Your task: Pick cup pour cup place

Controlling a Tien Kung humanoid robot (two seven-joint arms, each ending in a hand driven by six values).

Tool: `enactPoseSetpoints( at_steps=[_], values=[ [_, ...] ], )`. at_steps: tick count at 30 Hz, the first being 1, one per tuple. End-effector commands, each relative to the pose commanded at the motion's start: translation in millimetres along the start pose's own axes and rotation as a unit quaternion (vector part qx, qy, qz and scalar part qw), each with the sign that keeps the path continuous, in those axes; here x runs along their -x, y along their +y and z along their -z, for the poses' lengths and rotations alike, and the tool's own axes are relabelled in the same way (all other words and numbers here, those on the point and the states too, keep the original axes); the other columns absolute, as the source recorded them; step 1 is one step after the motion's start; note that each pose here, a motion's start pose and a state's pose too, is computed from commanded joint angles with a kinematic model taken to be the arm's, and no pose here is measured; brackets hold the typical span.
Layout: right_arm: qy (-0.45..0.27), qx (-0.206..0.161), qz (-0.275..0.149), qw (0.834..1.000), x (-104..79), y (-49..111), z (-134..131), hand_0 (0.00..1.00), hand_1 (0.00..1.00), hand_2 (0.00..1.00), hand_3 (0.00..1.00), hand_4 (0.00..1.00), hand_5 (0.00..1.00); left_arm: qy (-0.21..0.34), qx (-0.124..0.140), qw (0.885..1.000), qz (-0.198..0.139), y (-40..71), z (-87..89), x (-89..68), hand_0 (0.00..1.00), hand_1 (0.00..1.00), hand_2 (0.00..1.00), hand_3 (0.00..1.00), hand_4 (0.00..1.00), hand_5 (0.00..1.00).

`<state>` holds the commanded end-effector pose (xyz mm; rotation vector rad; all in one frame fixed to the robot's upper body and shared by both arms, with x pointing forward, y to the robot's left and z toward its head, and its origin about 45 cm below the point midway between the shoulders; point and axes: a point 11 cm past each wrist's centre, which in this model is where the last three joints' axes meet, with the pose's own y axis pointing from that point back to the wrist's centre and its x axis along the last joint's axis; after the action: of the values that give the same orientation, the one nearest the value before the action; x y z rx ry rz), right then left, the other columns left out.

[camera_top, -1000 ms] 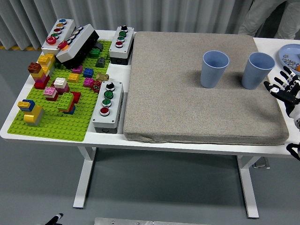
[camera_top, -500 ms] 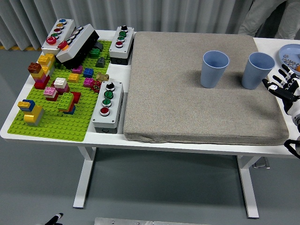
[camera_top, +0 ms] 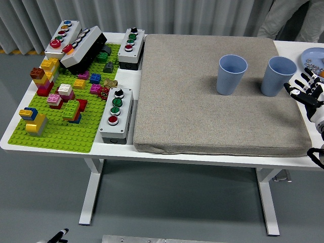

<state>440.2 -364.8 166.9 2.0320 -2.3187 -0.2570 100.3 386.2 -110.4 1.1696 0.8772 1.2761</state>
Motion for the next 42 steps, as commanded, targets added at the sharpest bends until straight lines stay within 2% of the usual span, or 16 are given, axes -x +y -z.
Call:
enactPoseSetpoints(
  at_steps=[42],
  values=[
    [0.006, 0.021, 0.006, 1.000, 3.3, -7.4, -5.6, 0.887, 0.866, 0.933, 0.938, 0.808, 0.210, -0.007, -0.001, 1.000, -0.001, 0.3, 0.4, -1.8, 0.885, 0.838, 0.893, 0.798, 0.667, 0.998]
  ],
)
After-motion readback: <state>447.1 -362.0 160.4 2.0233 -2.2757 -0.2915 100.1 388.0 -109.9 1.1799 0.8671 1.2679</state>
